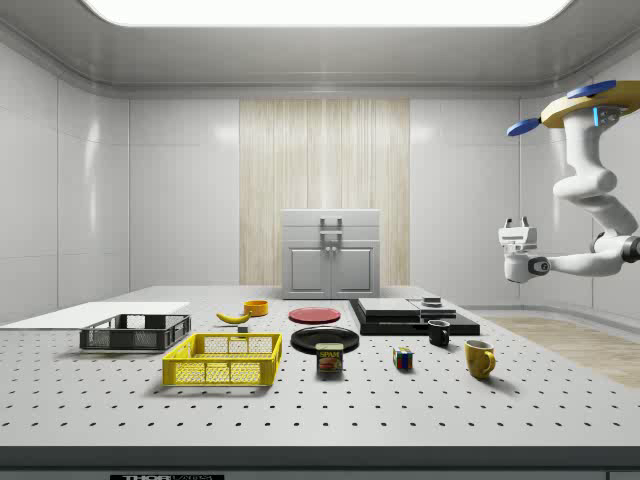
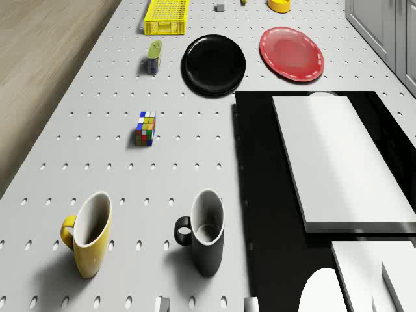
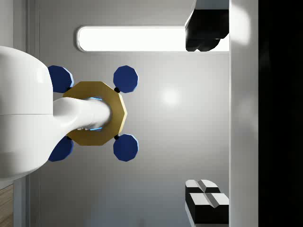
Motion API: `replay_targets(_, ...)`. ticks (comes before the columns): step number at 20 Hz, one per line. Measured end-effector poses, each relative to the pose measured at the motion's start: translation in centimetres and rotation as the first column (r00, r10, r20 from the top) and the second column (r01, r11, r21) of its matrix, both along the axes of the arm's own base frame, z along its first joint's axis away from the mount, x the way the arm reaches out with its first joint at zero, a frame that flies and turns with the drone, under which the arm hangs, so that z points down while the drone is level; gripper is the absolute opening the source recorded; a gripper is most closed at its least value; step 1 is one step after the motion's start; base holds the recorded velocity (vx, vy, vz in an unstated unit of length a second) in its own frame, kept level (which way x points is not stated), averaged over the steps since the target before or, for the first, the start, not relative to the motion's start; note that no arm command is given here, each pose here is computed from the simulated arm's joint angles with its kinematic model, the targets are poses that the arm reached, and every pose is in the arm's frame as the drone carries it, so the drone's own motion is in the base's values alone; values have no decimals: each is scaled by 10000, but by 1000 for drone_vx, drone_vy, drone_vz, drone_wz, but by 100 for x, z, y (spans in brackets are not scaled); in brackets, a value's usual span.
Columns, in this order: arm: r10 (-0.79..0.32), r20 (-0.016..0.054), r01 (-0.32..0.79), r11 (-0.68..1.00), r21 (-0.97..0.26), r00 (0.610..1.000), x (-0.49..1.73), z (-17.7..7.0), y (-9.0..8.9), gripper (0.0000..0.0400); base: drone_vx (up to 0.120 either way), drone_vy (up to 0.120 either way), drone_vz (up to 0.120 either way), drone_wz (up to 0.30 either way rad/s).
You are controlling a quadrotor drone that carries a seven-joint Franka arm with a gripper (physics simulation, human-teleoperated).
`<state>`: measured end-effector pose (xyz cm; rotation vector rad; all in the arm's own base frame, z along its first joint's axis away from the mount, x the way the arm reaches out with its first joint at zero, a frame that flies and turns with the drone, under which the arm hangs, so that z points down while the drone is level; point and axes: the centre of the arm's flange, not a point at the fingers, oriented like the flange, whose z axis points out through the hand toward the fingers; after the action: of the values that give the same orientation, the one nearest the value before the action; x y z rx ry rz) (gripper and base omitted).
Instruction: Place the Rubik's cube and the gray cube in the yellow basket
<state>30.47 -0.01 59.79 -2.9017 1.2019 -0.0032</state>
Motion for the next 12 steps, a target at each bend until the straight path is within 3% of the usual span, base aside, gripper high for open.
replay_targets(2, 0, 16, 0, 10000, 0, 10000, -26, 153, -1, 400, 0, 0, 0, 0)
replay_targets(4, 0, 32, 0, 10000, 0, 10000, -36, 296, -1, 400, 0, 0, 0, 0)
replay_targets(6, 0, 47, 0, 10000, 0, 10000, -36, 432, -1, 400, 0, 0, 0, 0)
replay_targets(12, 0, 94, 0, 10000, 0, 10000, -15, 747, 0, 400, 0, 120, 0, 0)
